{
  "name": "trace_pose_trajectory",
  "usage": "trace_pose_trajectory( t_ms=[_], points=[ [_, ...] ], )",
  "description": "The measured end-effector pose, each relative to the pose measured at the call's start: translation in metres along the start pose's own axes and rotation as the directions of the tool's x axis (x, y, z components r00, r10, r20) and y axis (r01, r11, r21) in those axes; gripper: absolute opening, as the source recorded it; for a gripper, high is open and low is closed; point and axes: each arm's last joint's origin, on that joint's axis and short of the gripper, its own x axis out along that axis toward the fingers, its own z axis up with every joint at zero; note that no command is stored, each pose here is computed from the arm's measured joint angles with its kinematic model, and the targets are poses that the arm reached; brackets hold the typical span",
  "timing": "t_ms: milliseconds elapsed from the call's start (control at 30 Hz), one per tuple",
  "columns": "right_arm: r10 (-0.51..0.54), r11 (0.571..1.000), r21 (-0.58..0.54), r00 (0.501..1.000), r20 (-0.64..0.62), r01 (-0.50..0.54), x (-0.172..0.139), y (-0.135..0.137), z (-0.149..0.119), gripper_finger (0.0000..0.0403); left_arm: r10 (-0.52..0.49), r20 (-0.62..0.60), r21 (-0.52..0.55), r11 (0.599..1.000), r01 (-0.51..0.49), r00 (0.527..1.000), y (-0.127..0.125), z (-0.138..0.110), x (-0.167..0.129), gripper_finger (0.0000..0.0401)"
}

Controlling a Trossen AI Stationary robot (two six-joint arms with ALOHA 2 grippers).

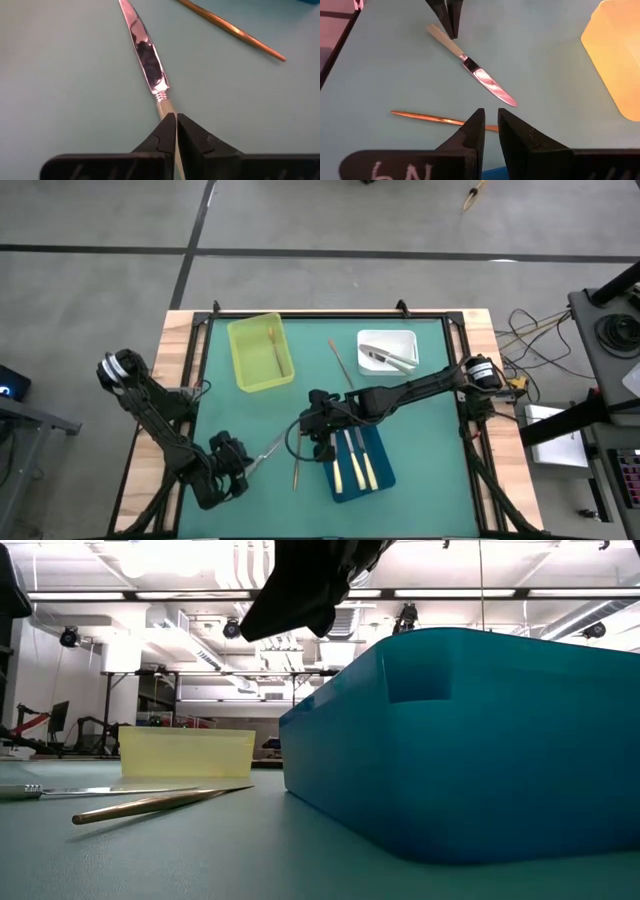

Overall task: Sort silverware by color (type)
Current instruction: Put the green knife into the white bin

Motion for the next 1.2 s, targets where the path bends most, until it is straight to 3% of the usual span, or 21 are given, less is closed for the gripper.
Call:
trace_pose_trajectory(
  t_ms=[133, 300, 567, 767, 867, 1200],
  points=[
    [0.002, 1.0, 0.009, 1.0, 0.009, -0.002, 0.0, 0.001, 0.001, 0.0043, -0.015, 0.002, -0.031, 0.999, 0.015, 1.0, -0.003, -0.001, 0.002, 0.0012],
    [0.011, 0.999, 0.035, 0.995, 0.102, -0.015, 0.005, 0.002, 0.008, 0.0043, -0.017, 0.003, 0.007, 1.0, 0.017, 1.0, -0.005, -0.005, 0.007, 0.0057],
    [0.016, 0.998, 0.053, 0.989, 0.15, -0.024, 0.042, 0.004, 0.016, 0.0043, 0.001, 0.036, 0.073, 0.997, -0.004, 0.999, -0.005, -0.009, 0.01, 0.0088],
    [0.012, 1.0, -0.013, 0.997, 0.081, -0.011, 0.075, 0.006, 0.021, 0.0043, -0.085, 0.095, 0.284, 0.957, 0.055, 0.992, -0.011, -0.018, -0.005, 0.0097],
    [0.008, 0.999, -0.045, 0.999, 0.035, -0.007, 0.088, 0.006, 0.023, 0.0043, -0.094, 0.11, 0.337, 0.94, 0.052, 0.99, -0.01, -0.023, -0.009, 0.01],
    [-0.014, 0.999, -0.05, 0.995, -0.102, 0.009, 0.129, 0.0, 0.013, 0.0043, -0.056, 0.113, 0.233, 0.972, 0.028, 0.992, -0.007, -0.028, -0.001, 0.01]
  ],
)
